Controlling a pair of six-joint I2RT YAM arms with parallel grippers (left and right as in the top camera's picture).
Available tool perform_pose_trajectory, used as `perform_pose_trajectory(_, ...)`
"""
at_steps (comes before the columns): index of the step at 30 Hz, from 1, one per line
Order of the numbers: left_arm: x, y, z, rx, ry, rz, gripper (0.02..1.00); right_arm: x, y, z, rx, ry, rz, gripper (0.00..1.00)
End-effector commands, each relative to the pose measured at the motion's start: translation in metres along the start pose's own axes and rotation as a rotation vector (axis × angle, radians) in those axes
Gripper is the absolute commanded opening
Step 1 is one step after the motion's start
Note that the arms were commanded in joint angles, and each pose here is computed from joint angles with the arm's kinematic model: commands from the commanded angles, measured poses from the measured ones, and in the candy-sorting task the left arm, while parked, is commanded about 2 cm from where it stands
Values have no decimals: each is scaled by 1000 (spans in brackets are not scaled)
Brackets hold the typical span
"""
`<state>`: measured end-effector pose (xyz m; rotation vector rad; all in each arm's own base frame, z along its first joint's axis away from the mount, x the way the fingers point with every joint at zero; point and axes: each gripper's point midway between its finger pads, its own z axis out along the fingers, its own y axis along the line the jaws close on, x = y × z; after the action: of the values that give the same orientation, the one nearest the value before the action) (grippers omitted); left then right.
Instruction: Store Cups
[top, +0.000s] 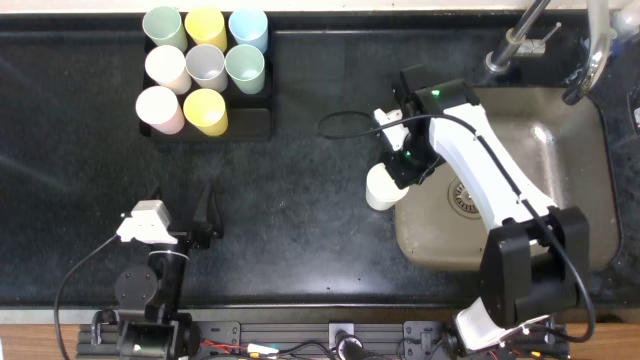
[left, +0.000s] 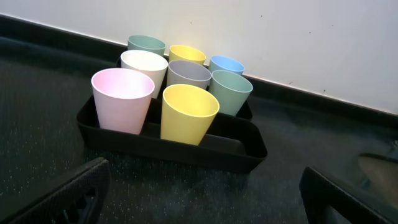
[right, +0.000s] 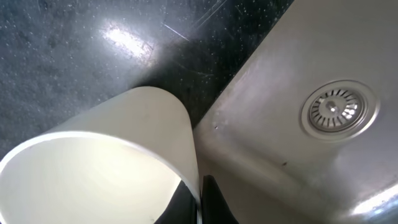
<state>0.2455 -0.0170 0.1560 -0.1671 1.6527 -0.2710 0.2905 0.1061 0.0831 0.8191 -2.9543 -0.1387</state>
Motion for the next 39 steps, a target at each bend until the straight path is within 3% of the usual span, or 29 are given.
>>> perform_pose_trajectory(1,0,-2,0,12,-2,22,1000,-23,23,-35,15,-66,-38,45)
perform_pose_trajectory(4,0,-2,0,13,-2,22,1000,-51,40,-89,33,-194,-50,42)
perform_pose_trajectory(8,0,-2,0,12,-2,22,1000,-94,60,-167,33,-417,2,42)
perform_pose_trajectory(14,0,-2,0,12,-2,22,1000,-144,82,-214,81,-571,27,45)
perform_pose_trajectory(24,0,-2,0,13,-2,22,998,-194,139,-170,67,-567,-94,42)
perform_pose_trajectory(39,0,-2,0,13,-2,22,1000,-224,144,-101,36,-466,-136,45)
